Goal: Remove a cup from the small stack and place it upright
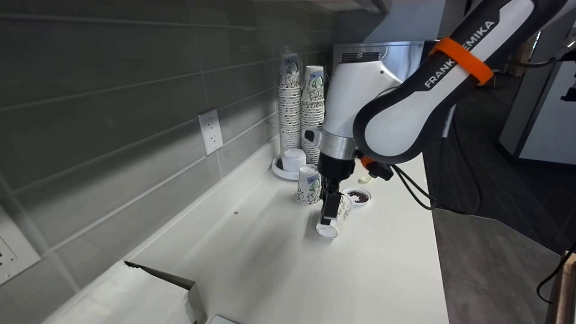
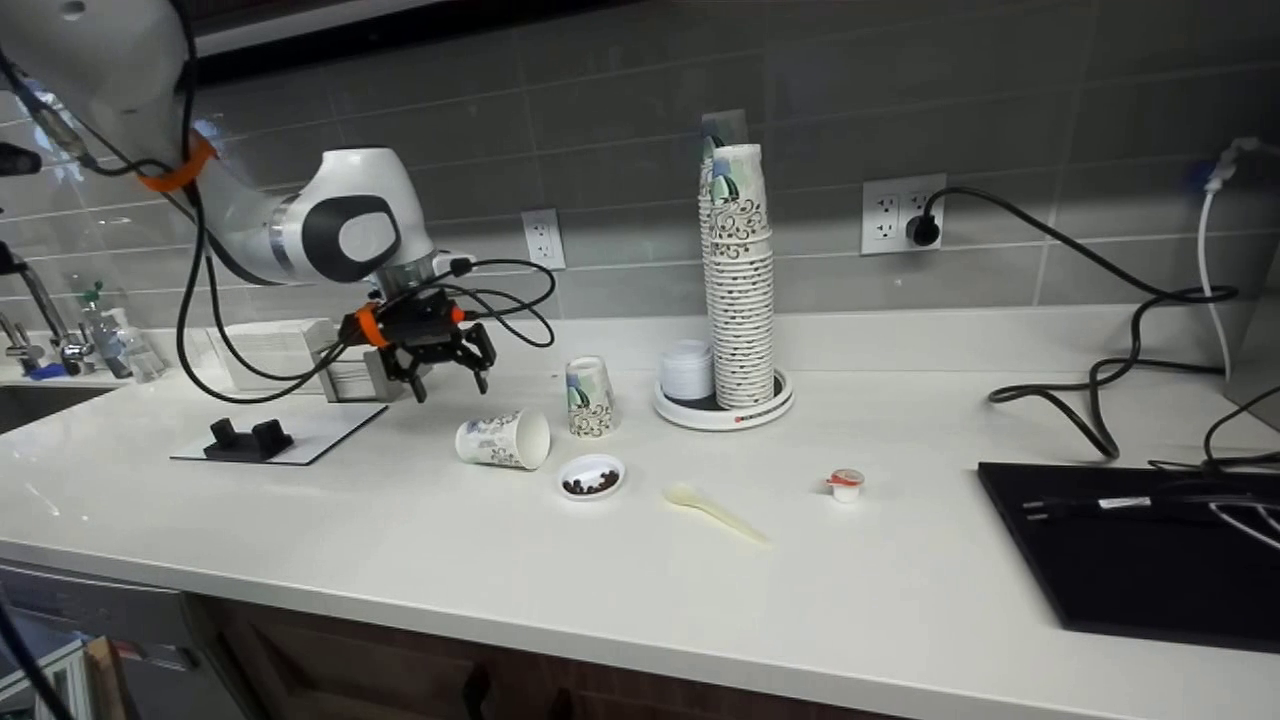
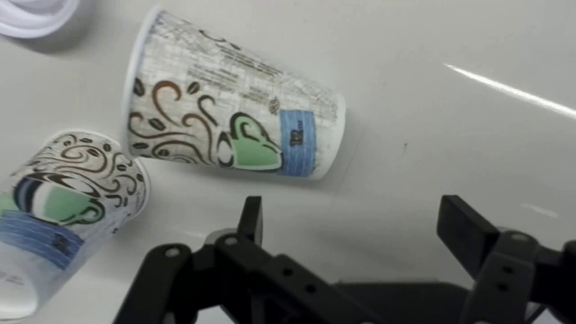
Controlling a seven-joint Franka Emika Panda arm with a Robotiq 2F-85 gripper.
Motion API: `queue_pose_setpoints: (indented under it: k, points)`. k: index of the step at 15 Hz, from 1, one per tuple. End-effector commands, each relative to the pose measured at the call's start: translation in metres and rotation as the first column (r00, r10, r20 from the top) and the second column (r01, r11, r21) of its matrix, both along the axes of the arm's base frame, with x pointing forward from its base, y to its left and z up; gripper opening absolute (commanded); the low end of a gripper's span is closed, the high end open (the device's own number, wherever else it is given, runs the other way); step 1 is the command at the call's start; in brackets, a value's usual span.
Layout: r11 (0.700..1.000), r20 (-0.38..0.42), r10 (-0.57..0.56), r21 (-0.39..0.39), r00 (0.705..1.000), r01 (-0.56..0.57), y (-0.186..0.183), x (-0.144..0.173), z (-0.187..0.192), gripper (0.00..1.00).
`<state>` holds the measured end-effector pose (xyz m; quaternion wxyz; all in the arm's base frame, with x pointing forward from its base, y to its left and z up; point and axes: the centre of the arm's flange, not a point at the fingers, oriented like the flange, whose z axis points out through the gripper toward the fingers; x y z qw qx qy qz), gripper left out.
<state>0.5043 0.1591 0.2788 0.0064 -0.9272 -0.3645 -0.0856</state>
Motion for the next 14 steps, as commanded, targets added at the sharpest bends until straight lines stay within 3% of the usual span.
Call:
queue_pose_setpoints:
  k: [1,5,7,8,14]
  points:
    - [0.991,0.046,0.045,0.123,0.998,-0.05,-0.06,-0.048,0.047,1.0]
    - [0.954,0.116,0.131,0.256,0.985,-0.157,-0.082,-0.051,0.053,1.0]
    - [0.927,0.099,0.156,0.329,0.983,-0.18,-0.082,-0.046,0.045,1.0]
    - [0.962,0.098,0.105,0.242,0.99,-0.126,-0.013,-0.017,0.046,1.0]
    - [0.959,0.094,0.112,0.251,0.989,-0.133,-0.012,-0.015,0.046,1.0]
